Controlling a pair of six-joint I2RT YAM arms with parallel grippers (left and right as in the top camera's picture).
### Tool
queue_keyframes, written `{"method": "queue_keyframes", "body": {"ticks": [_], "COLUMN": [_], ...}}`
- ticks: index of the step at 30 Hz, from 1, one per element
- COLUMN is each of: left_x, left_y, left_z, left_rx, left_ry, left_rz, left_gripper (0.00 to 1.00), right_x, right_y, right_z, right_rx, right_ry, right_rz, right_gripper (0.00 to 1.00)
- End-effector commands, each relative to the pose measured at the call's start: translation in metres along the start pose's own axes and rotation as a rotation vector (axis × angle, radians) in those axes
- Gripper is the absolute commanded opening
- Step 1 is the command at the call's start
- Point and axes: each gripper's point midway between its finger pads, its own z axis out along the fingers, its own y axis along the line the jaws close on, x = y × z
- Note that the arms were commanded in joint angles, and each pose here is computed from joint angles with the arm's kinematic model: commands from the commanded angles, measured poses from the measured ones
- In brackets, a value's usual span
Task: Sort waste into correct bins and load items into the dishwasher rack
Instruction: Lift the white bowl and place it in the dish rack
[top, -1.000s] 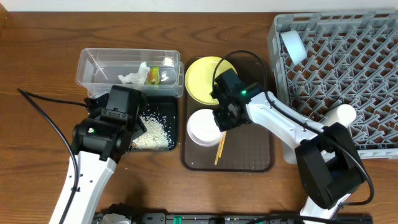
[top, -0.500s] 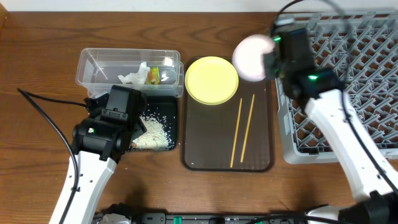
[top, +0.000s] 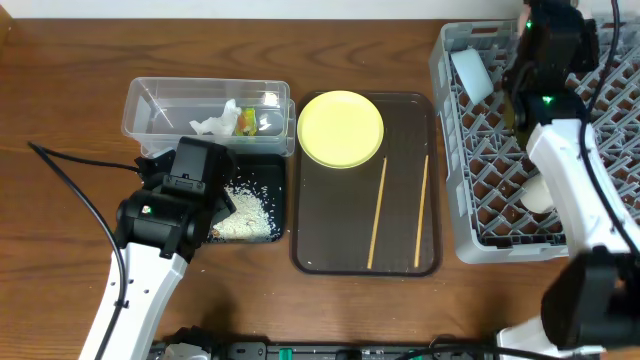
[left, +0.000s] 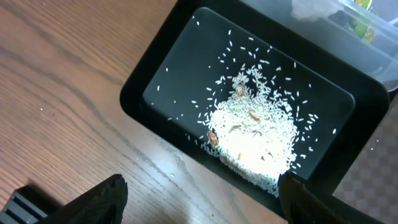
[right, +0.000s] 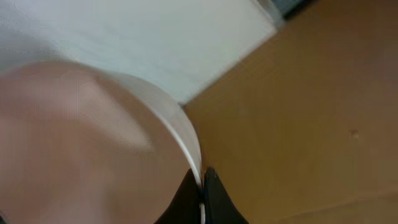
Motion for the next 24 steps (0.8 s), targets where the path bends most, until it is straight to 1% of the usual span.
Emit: {"method": "queue_keyframes", "body": {"ticks": [1,6,8,11,13,16,21,24], "left_x": [-0.004,-0.004,-0.004,-0.004,-0.003,-0.003,-0.003,-0.003], "left_y": [0.003,0.003,0.003,0.003,0.003,0.002,0.002,0.002], "left_z": [0.000,0.000,0.000,0.000,0.000,0.000,0.000,0.000], "left_rx": [-0.016,-0.016,-0.016,-0.016,-0.015,-0.011,-0.011,-0.011], "left_ry": [-0.013,-0.013,-0.013,-0.013,-0.012,-0.007,-0.007,-0.007], "left_rz": [-0.017,-0.017,-0.017,-0.017,-0.017,-0.017,-0.017,-0.017], "left_gripper": [0.80,0.80,0.80,0.80,0.80,0.80,0.80,0.80], "right_x": [0.024,0.043,0.049,0.059,0.066,0.075,0.084,0.083], "right_y": [-0.018,-0.015,-0.004,0.017,0.043,0.061,0.081,0.085], "right_z": [0.024,0.047,0.054,0.065,0.074,0.077,0.079,0.078], "right_rx": [0.163,0.296,0.306,0.286,0.225,0.205,0.183,0.177], "right_ry": [0.095,0.143,0.147,0.150,0.141,0.153,0.163,0.157], "right_rz": [-0.060,-0.019,-0.016,-0.035,-0.075,-0.107,-0.139,-0.126], "right_gripper": [0.01,0.01,0.01,0.01,0.01,0.01,0.01,0.01]}}
